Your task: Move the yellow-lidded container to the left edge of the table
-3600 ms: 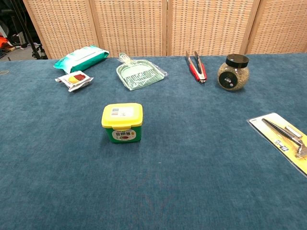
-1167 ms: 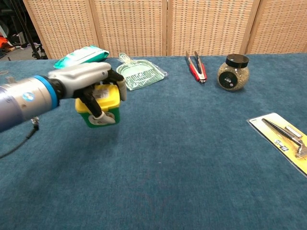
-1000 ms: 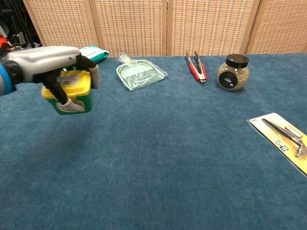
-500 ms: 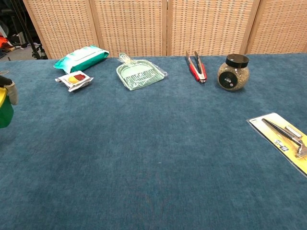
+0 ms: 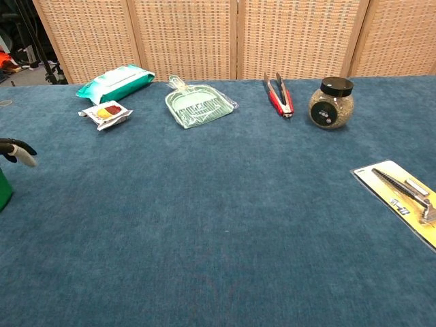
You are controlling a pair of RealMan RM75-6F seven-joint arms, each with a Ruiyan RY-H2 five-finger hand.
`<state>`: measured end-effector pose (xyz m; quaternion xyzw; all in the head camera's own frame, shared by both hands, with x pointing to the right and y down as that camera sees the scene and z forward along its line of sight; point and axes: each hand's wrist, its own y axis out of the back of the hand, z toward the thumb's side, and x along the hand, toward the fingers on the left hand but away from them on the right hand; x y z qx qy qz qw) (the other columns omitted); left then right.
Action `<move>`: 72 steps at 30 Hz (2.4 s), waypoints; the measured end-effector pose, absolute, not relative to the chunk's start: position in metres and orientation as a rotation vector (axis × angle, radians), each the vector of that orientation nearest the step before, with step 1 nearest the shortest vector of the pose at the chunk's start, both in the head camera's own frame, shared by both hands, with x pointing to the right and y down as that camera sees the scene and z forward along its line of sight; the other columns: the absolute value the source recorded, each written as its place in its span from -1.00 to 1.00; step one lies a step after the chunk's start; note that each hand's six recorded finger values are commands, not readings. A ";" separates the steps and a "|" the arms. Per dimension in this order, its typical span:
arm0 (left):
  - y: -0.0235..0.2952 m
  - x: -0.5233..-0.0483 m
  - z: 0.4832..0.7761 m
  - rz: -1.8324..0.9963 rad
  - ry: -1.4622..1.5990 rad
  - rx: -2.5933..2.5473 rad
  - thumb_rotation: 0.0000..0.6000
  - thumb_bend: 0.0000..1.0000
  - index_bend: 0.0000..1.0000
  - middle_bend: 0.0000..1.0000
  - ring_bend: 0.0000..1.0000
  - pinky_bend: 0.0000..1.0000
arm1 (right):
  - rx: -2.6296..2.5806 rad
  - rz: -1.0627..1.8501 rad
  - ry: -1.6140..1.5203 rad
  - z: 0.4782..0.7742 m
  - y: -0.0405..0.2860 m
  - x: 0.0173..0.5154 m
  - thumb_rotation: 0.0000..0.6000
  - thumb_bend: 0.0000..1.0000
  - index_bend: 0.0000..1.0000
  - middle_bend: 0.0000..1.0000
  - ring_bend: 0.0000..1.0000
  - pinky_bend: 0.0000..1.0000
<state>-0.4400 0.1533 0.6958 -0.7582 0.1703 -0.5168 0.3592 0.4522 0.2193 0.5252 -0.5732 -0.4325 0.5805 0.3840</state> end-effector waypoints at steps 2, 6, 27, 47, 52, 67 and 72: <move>0.153 -0.442 0.691 -1.337 0.469 -1.982 1.00 -1.00 -1.00 -1.00 -1.00 -1.00 | -1.463 1.477 -1.104 0.525 0.220 0.452 1.00 -1.00 -0.90 -1.00 -1.00 -1.00; 0.149 -0.455 0.663 -1.319 0.554 -2.013 1.00 -1.00 -1.00 -1.00 -1.00 -1.00 | -1.468 1.474 -1.103 0.524 0.220 0.451 1.00 -1.00 -0.90 -1.00 -1.00 -1.00; 0.176 -0.494 0.640 -1.557 0.869 -1.946 1.00 -1.00 -1.00 -1.00 -1.00 -0.83 | -1.499 1.443 -1.106 0.519 0.224 0.447 1.00 -1.00 -0.90 -1.00 -1.00 -1.00; 0.177 -0.475 0.680 -1.659 0.968 -1.961 1.00 -0.68 -0.13 -0.42 -0.32 -0.23 | -1.509 1.441 -1.133 0.515 0.222 0.453 1.00 -1.00 -0.90 -1.00 -1.00 -1.00; 0.173 -0.471 0.681 -1.625 0.992 -1.940 1.00 -0.50 0.04 -0.29 -0.21 -0.15 | -1.513 1.447 -1.130 0.517 0.222 0.453 1.00 -1.00 -0.90 -1.00 -1.00 -1.00; 0.164 -0.471 0.634 -1.572 0.947 -2.081 1.00 -0.30 0.12 -0.25 -0.16 -0.15 | -1.510 1.454 -1.121 0.519 0.222 0.453 1.00 -1.00 -0.90 -1.00 -1.00 -1.00; 0.150 -0.475 0.618 -1.671 0.844 -2.151 1.00 -0.20 0.12 -0.24 -0.15 -0.15 | -1.510 1.455 -1.113 0.520 0.223 0.451 1.00 -1.00 -0.90 -1.00 -1.00 -1.00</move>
